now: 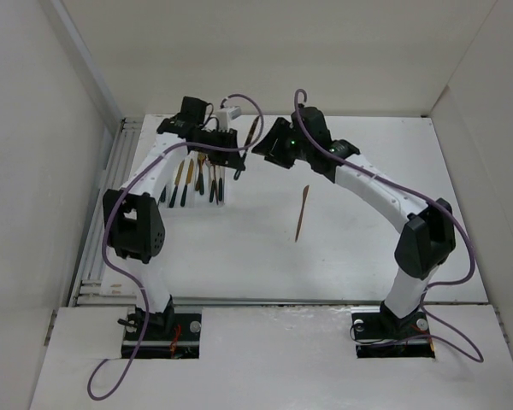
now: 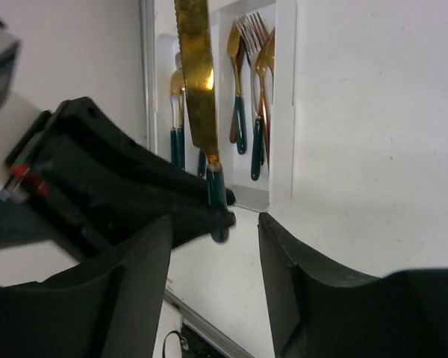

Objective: Sort the eating utensils into containers

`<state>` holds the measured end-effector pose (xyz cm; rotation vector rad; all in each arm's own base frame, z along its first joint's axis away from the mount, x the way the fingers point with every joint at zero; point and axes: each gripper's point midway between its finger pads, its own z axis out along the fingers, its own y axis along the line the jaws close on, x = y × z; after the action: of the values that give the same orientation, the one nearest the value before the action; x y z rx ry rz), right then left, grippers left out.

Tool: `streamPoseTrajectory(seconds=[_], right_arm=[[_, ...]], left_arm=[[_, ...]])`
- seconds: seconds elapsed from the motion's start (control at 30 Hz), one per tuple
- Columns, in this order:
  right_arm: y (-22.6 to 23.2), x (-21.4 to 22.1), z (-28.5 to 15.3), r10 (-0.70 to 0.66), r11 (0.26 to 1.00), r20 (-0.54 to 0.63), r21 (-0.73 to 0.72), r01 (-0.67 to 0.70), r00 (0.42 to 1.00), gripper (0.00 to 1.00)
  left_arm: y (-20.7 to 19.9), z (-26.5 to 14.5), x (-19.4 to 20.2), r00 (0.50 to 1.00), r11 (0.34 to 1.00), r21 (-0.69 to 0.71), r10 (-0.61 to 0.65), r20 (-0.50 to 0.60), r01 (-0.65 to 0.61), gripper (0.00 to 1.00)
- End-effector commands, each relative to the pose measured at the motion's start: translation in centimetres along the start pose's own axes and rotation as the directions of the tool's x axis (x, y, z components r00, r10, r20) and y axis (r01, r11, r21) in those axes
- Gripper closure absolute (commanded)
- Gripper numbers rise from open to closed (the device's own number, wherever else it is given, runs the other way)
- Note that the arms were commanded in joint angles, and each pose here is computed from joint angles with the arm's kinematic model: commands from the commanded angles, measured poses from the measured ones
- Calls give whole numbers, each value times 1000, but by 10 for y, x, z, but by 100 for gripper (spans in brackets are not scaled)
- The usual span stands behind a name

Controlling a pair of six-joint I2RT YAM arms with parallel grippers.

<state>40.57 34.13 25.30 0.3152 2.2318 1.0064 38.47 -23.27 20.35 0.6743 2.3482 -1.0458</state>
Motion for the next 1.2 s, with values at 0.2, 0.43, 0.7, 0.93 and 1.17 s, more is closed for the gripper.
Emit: streamPoseTrajectory(seconds=[0.2,0.43,0.7,0.93,1.17], right_arm=[[0,-39,-43,-64,998,151,-10,67,986,43],[-19,-39,-40,-65,997,137,36,61,988,43],[-27,-38,-40,-70,996,131,56,63,989,42],[-80,-34,-39,-93,968,90,240,69,992,30],[-174,-4,-32,-152,843,-30,518,145,988,30]], left_arm=[[148,-73,30,979,903,-377,-188,83,206,100],[199,-75,54,964,852,-453,-252,86,263,100],[235,-70,88,932,800,-493,-357,65,341,100],[235,-61,99,920,805,-470,-390,40,362,80],[225,-71,89,928,811,-472,-369,46,346,49]])
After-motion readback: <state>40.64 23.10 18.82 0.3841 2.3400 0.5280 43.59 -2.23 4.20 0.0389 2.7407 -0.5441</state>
